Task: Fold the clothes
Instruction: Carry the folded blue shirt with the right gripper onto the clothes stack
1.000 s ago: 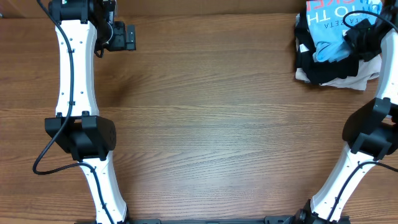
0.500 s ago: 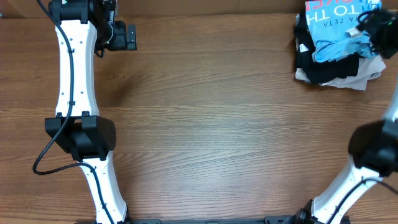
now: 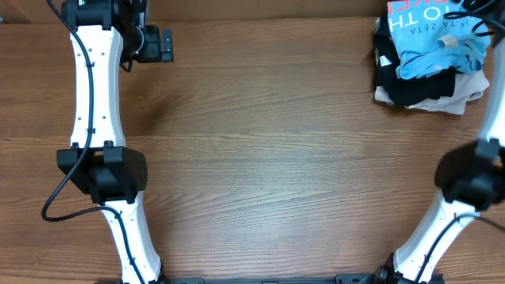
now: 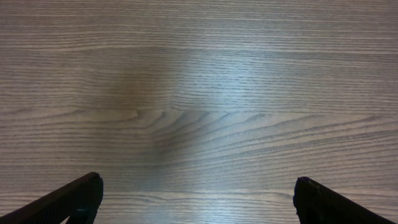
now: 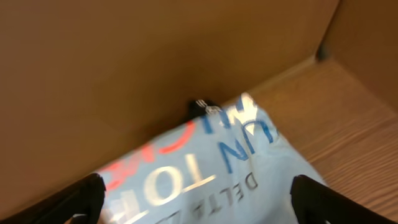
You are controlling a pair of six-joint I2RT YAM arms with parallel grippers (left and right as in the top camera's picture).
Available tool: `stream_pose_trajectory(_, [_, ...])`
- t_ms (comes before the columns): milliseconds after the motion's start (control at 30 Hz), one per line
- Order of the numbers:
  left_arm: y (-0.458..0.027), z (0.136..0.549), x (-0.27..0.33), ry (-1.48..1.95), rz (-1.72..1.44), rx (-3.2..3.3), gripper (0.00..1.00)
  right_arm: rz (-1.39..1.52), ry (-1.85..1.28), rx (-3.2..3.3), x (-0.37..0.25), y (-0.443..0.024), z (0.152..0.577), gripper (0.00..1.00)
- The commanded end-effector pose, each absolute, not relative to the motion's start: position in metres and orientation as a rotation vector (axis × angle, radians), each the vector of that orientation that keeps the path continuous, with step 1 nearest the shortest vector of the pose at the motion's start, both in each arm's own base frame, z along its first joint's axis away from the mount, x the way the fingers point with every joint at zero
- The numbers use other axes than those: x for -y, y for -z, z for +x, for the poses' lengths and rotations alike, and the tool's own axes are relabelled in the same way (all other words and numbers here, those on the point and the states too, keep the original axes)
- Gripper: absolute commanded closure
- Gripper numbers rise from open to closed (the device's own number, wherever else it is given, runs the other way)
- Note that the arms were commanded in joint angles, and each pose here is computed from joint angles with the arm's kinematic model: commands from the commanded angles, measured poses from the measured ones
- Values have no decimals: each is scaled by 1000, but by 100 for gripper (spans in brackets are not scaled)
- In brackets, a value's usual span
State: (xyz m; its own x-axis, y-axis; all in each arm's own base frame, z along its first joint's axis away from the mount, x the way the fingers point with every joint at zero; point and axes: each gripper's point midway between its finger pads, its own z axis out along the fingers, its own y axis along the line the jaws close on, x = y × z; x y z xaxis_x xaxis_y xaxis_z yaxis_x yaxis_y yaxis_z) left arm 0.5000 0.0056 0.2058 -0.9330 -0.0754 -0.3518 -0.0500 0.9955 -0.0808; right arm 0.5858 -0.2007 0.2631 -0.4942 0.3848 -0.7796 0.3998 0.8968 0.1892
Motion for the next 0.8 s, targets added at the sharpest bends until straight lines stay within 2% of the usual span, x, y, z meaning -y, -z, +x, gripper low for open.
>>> stream_pose_trajectory(0, [-216,502,-6,105,-74,-2747,0,585,50,-2253,212,-188,598,0])
stream_pose_trajectory(233, [-216,502,-6,105,-73,-2747,0,655,17,-2524,203,-50,588,0])
stream_pose_trajectory(367, [-216,502,-6,105,-74,-2747,0,666,14,-2548,202,-43,584,0])
stream_pose_trajectory(467, [-216,502,-6,105,-73,-2747,0,650,35,-2483,207,-79,589,0])
stream_pose_trajectory(533, [-216,502,-6,105,-73,-2748,0,636,47,-2412,212,-118,592,0])
stream_pose_trajectory(667, [-216,502,-6,105,-73,-2748,0,577,70,-2200,211,-240,590,0])
stream_pose_trajectory(767, [-216,502,-6,105,-73,-2748,0,540,78,-2075,197,-341,556,0])
